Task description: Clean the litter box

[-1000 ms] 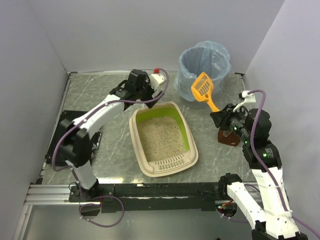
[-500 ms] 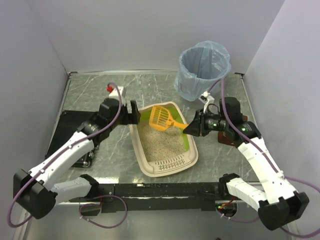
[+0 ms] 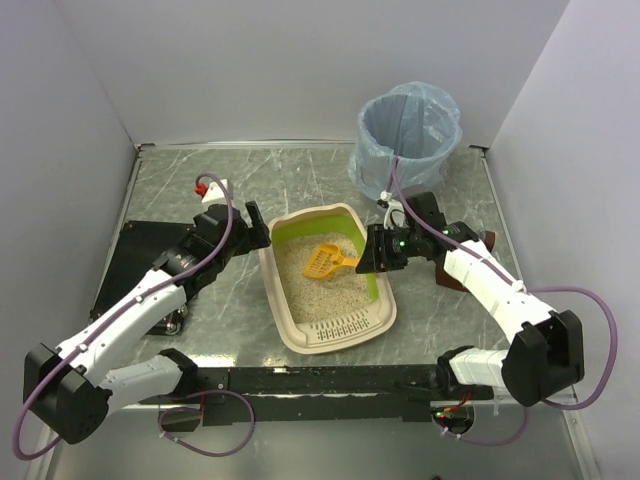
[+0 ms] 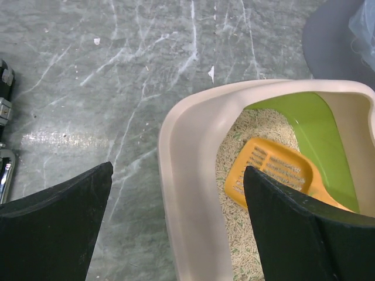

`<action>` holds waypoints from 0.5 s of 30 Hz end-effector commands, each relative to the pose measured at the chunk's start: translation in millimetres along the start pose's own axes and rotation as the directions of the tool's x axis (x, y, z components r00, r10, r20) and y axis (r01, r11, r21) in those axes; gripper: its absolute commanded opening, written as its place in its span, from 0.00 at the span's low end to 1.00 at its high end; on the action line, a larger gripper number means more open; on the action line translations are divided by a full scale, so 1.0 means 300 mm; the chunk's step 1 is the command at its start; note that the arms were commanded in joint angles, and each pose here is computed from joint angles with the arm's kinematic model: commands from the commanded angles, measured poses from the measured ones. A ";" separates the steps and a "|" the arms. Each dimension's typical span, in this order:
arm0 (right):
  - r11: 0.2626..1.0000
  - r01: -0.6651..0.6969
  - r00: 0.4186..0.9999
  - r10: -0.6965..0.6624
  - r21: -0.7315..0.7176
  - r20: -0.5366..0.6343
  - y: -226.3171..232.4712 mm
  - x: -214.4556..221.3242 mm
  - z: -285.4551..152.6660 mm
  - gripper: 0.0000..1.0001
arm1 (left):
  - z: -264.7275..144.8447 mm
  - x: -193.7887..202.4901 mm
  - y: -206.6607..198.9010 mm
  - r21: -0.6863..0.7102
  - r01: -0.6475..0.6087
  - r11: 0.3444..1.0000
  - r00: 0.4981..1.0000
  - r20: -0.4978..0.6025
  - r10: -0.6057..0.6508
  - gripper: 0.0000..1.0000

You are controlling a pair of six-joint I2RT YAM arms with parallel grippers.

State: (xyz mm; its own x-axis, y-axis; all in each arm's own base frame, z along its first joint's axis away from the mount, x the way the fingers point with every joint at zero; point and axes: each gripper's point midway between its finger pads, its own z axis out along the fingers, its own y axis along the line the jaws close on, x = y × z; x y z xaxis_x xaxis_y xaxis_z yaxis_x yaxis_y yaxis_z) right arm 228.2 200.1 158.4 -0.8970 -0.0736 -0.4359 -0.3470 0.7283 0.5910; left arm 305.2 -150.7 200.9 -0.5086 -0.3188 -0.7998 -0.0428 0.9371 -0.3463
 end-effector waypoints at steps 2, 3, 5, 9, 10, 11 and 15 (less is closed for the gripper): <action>0.991 0.011 0.995 -0.024 0.133 0.100 -0.027 -0.076 -0.052 0.71 | -0.025 -0.084 -0.011 -0.012 0.043 0.999 0.996 0.076 -0.042 0.97; 0.992 0.024 0.993 -0.038 0.124 0.111 -0.011 -0.080 -0.067 0.92 | -0.035 -0.103 -0.006 -0.019 0.053 0.998 0.994 0.097 -0.050 0.97; 0.992 0.050 0.983 -0.069 0.114 0.168 0.026 -0.108 -0.115 1.00 | -0.050 -0.121 -0.002 -0.024 0.065 0.998 0.991 0.116 -0.062 0.97; 0.948 -0.051 0.935 -0.065 0.313 0.349 -0.054 -0.201 -0.218 1.00 | -0.089 -0.178 0.028 -0.056 0.147 0.988 0.974 0.185 -0.134 0.97; 0.928 -0.098 0.914 -0.059 0.360 0.402 -0.081 -0.222 -0.255 1.00 | -0.092 -0.189 0.038 -0.067 0.158 0.985 0.970 0.196 -0.142 0.97; 0.904 -0.147 0.892 -0.055 0.402 0.449 -0.105 -0.244 -0.291 1.00 | -0.093 -0.186 0.051 -0.083 0.165 0.983 0.970 0.194 -0.147 0.97; 0.754 -0.376 0.774 -0.064 0.538 0.630 -0.214 -0.281 -0.473 1.00 | -0.088 -0.195 0.090 -0.151 0.207 0.967 0.965 0.194 -0.177 0.97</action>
State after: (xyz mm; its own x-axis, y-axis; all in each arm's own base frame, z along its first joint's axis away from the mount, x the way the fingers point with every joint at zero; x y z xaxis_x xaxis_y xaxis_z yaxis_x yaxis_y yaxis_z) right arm 269.9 132.8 215.6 -0.7064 0.1606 -0.6893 -0.1223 0.9316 0.3424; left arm 306.8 -118.3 234.5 -0.3785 -0.4358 -0.8166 -0.1852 0.9000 -0.3945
